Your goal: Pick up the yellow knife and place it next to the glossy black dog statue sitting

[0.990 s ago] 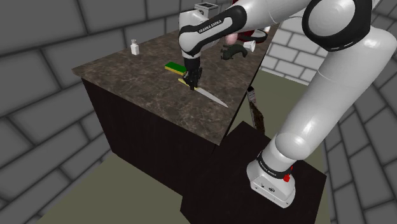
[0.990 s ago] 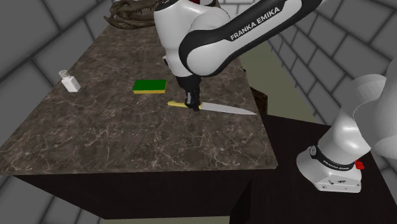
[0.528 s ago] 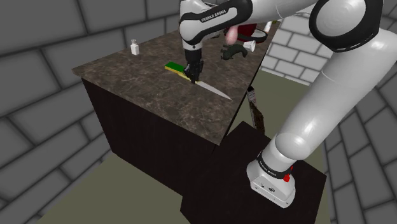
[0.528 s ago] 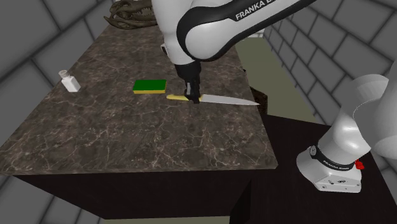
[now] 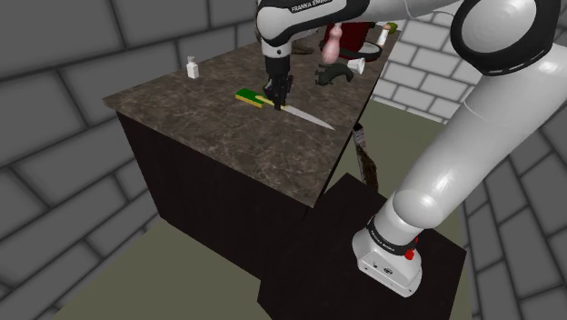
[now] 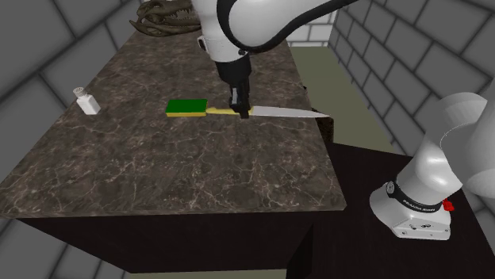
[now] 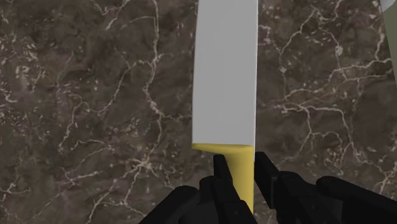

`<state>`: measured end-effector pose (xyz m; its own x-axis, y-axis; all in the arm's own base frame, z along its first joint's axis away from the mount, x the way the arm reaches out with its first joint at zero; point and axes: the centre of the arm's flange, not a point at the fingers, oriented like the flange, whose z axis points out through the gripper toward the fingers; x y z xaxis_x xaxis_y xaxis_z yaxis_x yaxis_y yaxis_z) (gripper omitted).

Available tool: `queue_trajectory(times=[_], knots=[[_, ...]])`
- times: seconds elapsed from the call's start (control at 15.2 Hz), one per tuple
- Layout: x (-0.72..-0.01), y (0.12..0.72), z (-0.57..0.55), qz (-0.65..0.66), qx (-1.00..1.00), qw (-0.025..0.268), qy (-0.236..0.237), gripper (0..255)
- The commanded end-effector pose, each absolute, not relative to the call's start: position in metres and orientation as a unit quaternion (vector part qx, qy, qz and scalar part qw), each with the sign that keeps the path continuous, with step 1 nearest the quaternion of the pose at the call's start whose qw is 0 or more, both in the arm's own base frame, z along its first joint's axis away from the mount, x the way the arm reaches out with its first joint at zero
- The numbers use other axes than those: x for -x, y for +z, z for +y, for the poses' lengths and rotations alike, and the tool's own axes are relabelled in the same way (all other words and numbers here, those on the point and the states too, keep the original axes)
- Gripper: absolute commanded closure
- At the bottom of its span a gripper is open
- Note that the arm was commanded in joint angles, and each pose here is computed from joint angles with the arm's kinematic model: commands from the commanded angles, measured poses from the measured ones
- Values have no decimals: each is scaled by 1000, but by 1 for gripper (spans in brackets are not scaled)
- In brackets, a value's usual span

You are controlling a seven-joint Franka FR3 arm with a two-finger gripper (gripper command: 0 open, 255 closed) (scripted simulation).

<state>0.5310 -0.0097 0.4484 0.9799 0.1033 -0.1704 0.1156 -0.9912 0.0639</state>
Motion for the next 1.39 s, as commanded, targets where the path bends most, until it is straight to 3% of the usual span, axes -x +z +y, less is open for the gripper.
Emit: queue_trajectory(times=[0.0, 0.66, 1.32], knots=[[-531, 459, -9, 55, -994, 37, -84, 255], [-531, 510, -9, 55, -994, 37, -84, 255], [-518, 510, -141, 55, -994, 37, -84, 255]])
